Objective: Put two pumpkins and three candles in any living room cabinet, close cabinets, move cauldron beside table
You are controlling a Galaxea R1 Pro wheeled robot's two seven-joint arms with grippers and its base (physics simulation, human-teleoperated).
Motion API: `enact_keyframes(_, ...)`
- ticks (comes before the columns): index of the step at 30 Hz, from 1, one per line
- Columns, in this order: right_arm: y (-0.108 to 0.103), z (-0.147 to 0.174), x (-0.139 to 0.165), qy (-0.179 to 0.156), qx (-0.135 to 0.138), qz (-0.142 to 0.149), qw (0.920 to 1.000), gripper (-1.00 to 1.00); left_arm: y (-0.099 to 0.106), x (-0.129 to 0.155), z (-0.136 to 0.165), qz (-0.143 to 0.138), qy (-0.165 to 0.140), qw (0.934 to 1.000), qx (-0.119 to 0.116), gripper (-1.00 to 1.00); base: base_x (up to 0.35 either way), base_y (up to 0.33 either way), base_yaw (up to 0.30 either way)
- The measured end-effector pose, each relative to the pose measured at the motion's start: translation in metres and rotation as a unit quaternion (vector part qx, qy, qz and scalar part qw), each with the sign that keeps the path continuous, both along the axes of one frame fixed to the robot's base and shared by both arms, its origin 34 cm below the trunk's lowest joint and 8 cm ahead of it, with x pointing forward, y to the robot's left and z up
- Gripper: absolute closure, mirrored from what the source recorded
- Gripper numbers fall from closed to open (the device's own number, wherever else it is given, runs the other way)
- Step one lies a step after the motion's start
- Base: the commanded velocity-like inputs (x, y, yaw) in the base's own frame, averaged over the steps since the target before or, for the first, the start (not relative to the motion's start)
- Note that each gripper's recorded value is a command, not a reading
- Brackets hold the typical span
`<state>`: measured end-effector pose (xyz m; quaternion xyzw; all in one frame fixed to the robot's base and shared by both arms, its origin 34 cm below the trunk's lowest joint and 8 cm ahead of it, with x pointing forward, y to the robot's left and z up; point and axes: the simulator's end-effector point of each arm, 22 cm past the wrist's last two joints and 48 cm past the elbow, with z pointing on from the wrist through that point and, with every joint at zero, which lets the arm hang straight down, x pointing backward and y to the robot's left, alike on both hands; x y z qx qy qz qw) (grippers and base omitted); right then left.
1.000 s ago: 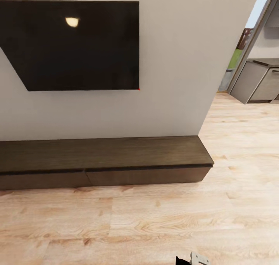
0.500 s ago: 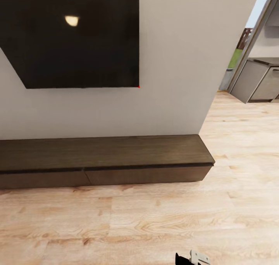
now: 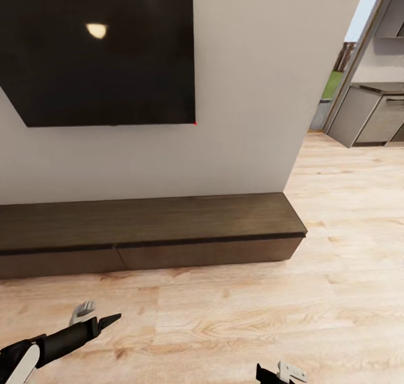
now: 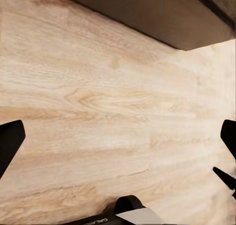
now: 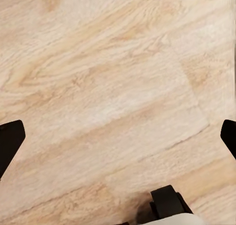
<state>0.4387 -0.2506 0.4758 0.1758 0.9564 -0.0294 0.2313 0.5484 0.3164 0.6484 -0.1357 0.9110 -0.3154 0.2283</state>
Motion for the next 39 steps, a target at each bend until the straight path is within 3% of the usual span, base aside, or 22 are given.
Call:
enact_keyframes(3,-0.011,-0.001,0.012,-0.015,0.003,-0.029,0.9995,-1.0,-0.003,0.013,0.014,0.021,-0.009,0.9991,-0.035,-1.0,0.0,0.0,-0.003)
enact_keyframes(5,-0.015,0.006,0.044,-0.052,0.018,-0.061,0.9966,-1.0,-0.011,0.022,0.025,0.027,-0.02,0.9978,-0.058,-1.0,0.0,0.0,-0.001)
enact_keyframes(8,-0.008,0.026,0.102,-0.116,0.065,-0.076,0.9882,-1.0,-0.055,0.023,0.024,0.018,-0.022,0.9948,-0.097,-1.0,0.0,0.0,0.0)
enact_keyframes(10,-0.002,0.035,0.126,-0.14,0.114,-0.078,0.9804,-1.0,-0.082,0.017,0.014,0.017,-0.011,0.993,-0.117,-1.0,0.0,0.0,0.0)
enact_keyframes(12,0.001,0.042,0.14,-0.163,0.161,-0.087,0.9694,-1.0,-0.091,0.014,0.007,0.017,-0.004,0.9923,-0.123,-1.0,0.0,0.0,0.0)
enact_keyframes(14,0.007,0.06,0.16,-0.213,0.227,-0.101,0.9451,-1.0,-0.094,0.011,0.001,0.017,0.0,0.992,-0.125,-1.0,0.0,0.0,0.0)
enact_keyframes(16,0.006,0.073,0.171,-0.251,0.266,-0.12,0.923,-1.0,-0.095,0.007,-0.005,0.018,0.005,0.9918,-0.126,-1.0,0.0,0.0,0.0)
enact_keyframes(19,-0.001,0.07,0.171,-0.262,0.275,-0.14,0.9142,-1.0,-0.097,-0.002,-0.019,0.022,0.018,0.9912,-0.129,-1.0,0.0,0.0,0.0)
enact_keyframes(27,-0.002,0.052,0.162,-0.256,0.291,-0.156,0.9087,-1.0,-0.098,-0.022,-0.052,0.027,0.05,0.9894,-0.134,-1.0,0.0,0.0,0.0)
enact_keyframes(29,0.007,0.058,0.165,-0.271,0.33,-0.161,0.8899,-1.0,-0.099,-0.028,-0.059,0.028,0.057,0.988,-0.141,-1.0,0.0,0.0,0.0)
enact_keyframes(31,0.017,0.07,0.171,-0.29,0.379,-0.164,0.8631,-1.0,-0.105,-0.037,-0.069,0.025,0.069,0.9861,-0.149,-1.0,0.0,0.0,0.0)
enact_keyframes(33,0.023,0.076,0.173,-0.301,0.405,-0.164,0.8478,-1.0,-0.114,-0.047,-0.077,0.013,0.08,0.9848,-0.153,-1.0,0.0,0.0,0.0)
enact_keyframes(39,0.02,0.072,0.175,-0.318,0.407,-0.167,0.84,-1.0,-0.127,-0.057,-0.089,-0.007,0.088,0.9835,-0.158,-1.0,0.0,0.0,0.0)
